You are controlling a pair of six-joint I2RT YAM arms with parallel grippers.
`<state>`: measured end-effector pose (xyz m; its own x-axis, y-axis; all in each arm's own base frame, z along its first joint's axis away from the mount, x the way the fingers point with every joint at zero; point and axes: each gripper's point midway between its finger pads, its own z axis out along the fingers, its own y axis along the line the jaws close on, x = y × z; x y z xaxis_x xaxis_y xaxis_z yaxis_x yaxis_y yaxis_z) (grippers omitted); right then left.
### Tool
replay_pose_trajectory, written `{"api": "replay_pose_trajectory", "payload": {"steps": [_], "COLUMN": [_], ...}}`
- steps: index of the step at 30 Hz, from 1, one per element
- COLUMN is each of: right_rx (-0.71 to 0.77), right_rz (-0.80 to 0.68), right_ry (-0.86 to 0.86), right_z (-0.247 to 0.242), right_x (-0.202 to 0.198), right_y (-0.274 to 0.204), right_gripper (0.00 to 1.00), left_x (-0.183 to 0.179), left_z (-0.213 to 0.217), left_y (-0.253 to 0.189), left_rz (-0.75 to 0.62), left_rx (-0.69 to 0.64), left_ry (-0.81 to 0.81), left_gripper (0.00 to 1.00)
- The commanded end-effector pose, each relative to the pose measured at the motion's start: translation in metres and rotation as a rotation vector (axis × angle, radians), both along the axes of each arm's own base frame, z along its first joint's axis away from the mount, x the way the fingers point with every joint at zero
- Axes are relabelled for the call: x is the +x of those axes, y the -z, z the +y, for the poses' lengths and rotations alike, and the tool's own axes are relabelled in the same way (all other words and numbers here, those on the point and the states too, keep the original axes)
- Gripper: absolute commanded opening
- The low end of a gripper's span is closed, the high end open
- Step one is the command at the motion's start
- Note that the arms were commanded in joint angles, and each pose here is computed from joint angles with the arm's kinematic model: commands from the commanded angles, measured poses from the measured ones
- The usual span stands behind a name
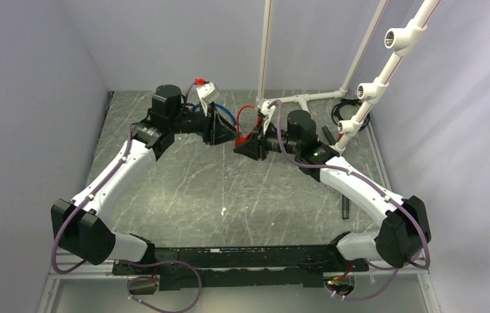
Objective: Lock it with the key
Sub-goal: Lock the lock.
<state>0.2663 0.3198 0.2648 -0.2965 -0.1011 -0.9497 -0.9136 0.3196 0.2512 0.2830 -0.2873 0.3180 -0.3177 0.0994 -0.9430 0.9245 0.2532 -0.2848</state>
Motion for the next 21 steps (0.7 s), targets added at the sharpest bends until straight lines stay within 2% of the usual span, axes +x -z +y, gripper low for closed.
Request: {"api": "replay_pose_trajectory", "payload": {"steps": [1,2,3,5,11,15,21], "right_rx": [0.144,0.149,0.154,0.165,0.279,0.355,0.407], "right_rz": [-0.169,-0.154,-0.134,-0.104,0.038,0.172,0.327], "right_ry": [-0.002,0.0,0.0,0.001,0.098,0.144,0.174], "right_z": [-0.002,-0.001,0.0,0.002,0.011,0.018,0.025], "right_x": [0.001,0.001,0.001,0.002,0.025,0.036,0.048], "right_y": [-0.063,-0.062,-0.061,-0.061,-0.077,-0.082,-0.079], "right_gripper": [0.0,0.0,0.0,0.0,0.0,0.0,0.0], "left_x": [0.01,0.012,0.011,0.006,-0.003,-0.011,-0.001], "left_z": [0.017,0.022,0.028,0.036,0.064,0.072,0.069], "left_y": [-0.059,-0.071,-0.082,-0.085,-0.033,0.001,0.002], "left_rz": [-0.124,-0.165,-0.206,-0.241,-0.07,0.006,0.009], "left_rx": [-0.061,-0.078,-0.091,-0.1,-0.105,-0.103,-0.156], "left_ry": [-0.045,-0.069,-0.096,-0.126,-0.263,-0.275,-0.273], "left_gripper": [0.6,0.7,0.75,0.77,0.72,0.69,0.72]}}
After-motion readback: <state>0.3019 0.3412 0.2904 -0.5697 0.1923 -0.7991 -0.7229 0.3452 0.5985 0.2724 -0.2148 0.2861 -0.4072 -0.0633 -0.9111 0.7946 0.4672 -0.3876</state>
